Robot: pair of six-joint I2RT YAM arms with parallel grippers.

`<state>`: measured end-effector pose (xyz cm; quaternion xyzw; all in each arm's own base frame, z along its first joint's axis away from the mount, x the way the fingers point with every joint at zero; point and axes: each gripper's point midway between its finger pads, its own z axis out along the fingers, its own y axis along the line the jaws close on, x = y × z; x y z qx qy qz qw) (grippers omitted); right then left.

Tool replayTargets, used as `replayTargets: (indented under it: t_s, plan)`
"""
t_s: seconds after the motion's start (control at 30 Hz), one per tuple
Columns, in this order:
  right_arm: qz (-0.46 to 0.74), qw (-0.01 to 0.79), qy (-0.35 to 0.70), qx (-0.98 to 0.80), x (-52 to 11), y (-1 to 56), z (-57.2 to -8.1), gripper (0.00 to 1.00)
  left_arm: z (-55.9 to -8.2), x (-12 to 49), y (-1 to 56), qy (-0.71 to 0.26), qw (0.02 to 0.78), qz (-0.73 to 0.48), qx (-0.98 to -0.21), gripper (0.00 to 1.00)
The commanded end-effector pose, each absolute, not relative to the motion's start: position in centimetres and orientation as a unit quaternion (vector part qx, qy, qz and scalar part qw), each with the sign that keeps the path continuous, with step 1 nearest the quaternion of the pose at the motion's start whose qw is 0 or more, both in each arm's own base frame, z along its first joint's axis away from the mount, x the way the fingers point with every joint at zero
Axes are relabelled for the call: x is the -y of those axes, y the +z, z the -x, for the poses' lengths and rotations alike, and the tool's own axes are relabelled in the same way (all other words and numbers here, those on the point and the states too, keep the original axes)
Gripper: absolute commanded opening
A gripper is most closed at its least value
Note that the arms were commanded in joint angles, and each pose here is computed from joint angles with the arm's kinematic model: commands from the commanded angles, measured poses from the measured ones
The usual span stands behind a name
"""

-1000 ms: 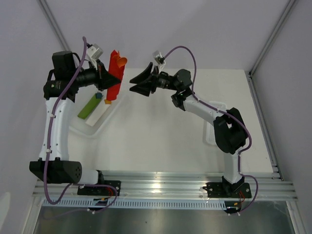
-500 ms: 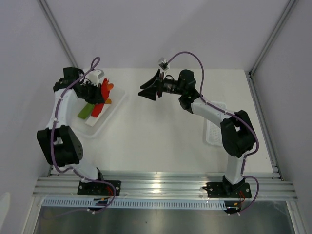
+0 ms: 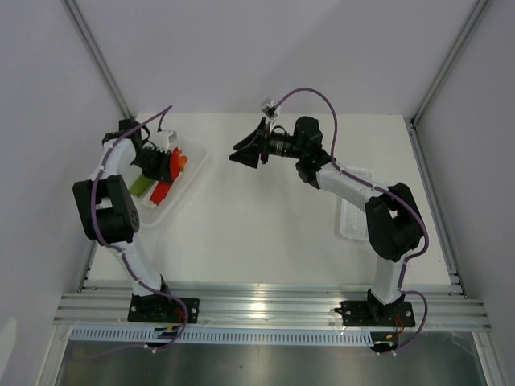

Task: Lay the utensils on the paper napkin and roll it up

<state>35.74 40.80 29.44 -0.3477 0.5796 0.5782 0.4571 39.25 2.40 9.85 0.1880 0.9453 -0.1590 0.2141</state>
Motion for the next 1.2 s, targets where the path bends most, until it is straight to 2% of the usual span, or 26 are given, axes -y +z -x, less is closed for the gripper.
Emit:
replayTargets:
  t_s: [0.0, 0.33, 0.63, 0.77, 0.87, 0.97, 1.1, 1.17]
  plan:
    - [0.354, 0.485, 0.568, -0.563, -40.4, 31.9, -35.3, 0.61, -38.7, -2.2, 9.6, -0.171, 0.191, -0.203, -0.945, 0.01]
    - [0.350, 0.483, 0.564, -0.571, -40.6, 31.6, -36.0, 0.61, -35.6, -1.0, 6.9, -0.234, 0.108, -0.229, -0.939, 0.01]
    - [0.348, 0.479, 0.562, -0.577, -40.9, 31.4, -36.5, 0.61, -35.0, -1.4, 4.9, -0.233, 0.072, -0.233, -0.941, 0.02]
    - [0.347, 0.479, 0.562, -0.579, -41.0, 31.3, -36.7, 0.61, -35.8, -1.5, 5.1, -0.227, 0.077, -0.239, -0.941, 0.06]
    - [0.347, 0.477, 0.562, -0.580, -41.1, 31.2, -36.8, 0.61, -36.0, -1.6, 5.1, -0.226, 0.060, -0.241, -0.942, 0.13]
    - [0.347, 0.477, 0.561, -0.581, -41.1, 31.3, -36.9, 0.61, -35.7, -2.0, 4.8, -0.218, 0.038, -0.241, -0.945, 0.24]
    - [0.349, 0.480, 0.558, -0.580, -41.2, 31.6, -37.0, 0.61, -35.0, -2.5, 4.7, -0.213, 0.008, -0.234, -0.949, 0.30]
    - [0.350, 0.480, 0.557, -0.580, -41.2, 31.6, -37.1, 0.61, -34.6, -2.6, 4.3, -0.215, -0.007, -0.233, -0.948, 0.30]
